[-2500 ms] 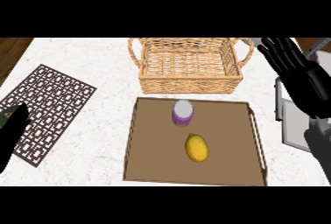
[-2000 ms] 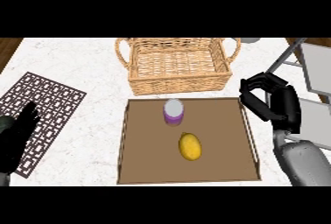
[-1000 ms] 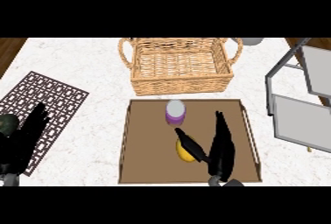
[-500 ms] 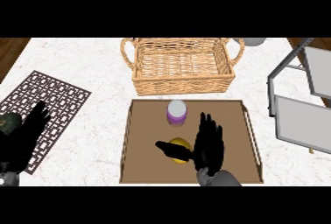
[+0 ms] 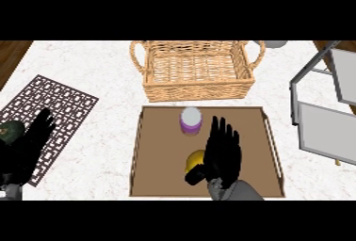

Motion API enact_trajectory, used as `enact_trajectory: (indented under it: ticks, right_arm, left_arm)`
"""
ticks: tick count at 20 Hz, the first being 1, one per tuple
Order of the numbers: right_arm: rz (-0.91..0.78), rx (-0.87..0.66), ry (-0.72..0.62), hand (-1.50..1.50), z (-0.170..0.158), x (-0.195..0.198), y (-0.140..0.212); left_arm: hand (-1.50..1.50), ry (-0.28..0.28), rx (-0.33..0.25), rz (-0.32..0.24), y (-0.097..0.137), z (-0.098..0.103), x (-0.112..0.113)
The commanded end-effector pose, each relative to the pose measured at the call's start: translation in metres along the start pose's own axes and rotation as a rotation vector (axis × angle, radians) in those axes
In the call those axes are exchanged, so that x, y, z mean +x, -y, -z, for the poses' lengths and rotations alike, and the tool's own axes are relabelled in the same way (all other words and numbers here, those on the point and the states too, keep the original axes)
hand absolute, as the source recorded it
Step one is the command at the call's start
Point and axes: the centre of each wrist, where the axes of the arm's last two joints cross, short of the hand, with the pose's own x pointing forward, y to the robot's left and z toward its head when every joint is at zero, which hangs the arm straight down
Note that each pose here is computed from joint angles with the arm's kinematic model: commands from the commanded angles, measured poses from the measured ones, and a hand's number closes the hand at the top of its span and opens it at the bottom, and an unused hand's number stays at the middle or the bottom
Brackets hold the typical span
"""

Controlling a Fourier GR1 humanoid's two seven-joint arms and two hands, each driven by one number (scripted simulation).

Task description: Pick the lemon from the tray and place it in the tiered shelf

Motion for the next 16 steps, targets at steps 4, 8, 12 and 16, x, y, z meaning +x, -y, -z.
enact_trajectory:
  ticks: [4,8,12,16]
  right_arm:
    - [-0.117,0.028,-0.229,-1.50,0.003,-0.003,-0.004]
    - [-0.106,0.021,-0.204,-1.50,0.009,-0.018,0.000]
    - [-0.088,0.010,-0.196,-1.50,0.013,0.001,0.007]
    - [-0.090,0.032,-0.192,-1.50,0.021,-0.008,0.005]
  left_arm:
    - [0.00,-0.006,-0.010,-0.017,-0.001,-0.004,-0.012]
    - [0.00,0.005,-0.013,-0.009,-0.005,0.000,-0.003]
    - [0.00,0.021,-0.010,0.005,0.002,0.014,0.004]
    - [0.00,0.003,-0.007,-0.012,0.010,0.001,0.017]
